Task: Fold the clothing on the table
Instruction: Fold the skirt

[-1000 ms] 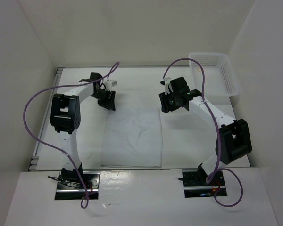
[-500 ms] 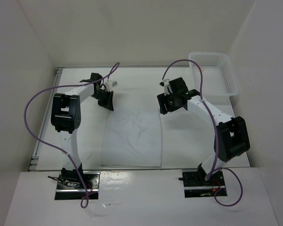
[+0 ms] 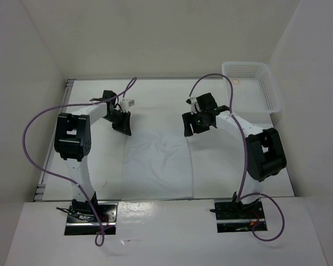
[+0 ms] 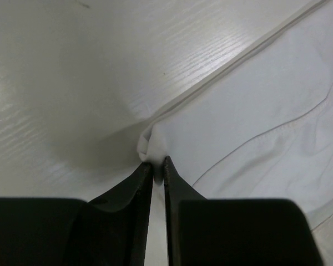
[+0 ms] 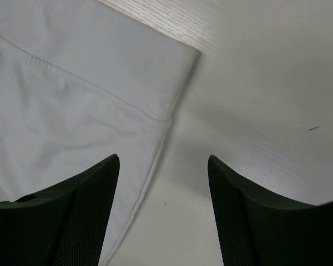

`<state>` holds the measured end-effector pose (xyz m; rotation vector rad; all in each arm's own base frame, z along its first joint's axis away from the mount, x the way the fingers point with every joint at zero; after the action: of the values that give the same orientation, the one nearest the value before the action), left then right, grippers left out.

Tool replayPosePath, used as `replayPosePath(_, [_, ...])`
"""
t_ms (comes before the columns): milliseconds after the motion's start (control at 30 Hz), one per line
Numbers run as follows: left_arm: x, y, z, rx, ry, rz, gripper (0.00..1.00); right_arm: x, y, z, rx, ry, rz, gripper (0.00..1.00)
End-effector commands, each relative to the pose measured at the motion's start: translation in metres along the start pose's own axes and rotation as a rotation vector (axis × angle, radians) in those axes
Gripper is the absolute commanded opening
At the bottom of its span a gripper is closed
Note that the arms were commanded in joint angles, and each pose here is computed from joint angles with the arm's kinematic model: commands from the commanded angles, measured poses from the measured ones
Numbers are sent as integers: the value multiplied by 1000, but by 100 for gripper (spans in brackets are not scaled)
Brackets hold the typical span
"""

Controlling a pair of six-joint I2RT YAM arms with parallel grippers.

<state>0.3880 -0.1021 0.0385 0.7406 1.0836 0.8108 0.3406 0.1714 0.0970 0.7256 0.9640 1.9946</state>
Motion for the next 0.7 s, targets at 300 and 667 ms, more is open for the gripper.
replayPosePath(300, [-15,22,-2,-40,10,-41,19,-6,-49,18,-41,-28,62,48])
replayPosePath(667, [-17,21,-5,-34,5,-60,19,-11,-57,43,-96,-30,75,54])
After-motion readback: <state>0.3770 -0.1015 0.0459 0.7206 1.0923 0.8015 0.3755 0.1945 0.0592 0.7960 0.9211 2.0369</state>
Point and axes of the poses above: each gripper's point midway between its finger pads, its own y axis back along the fingers, its own x axis along the line the jaws close on, z = x × y, the point moved 2 cm from there along y, back along the fingers, and after that the axes turned 7 degrees about y, right-handed, at the moved point
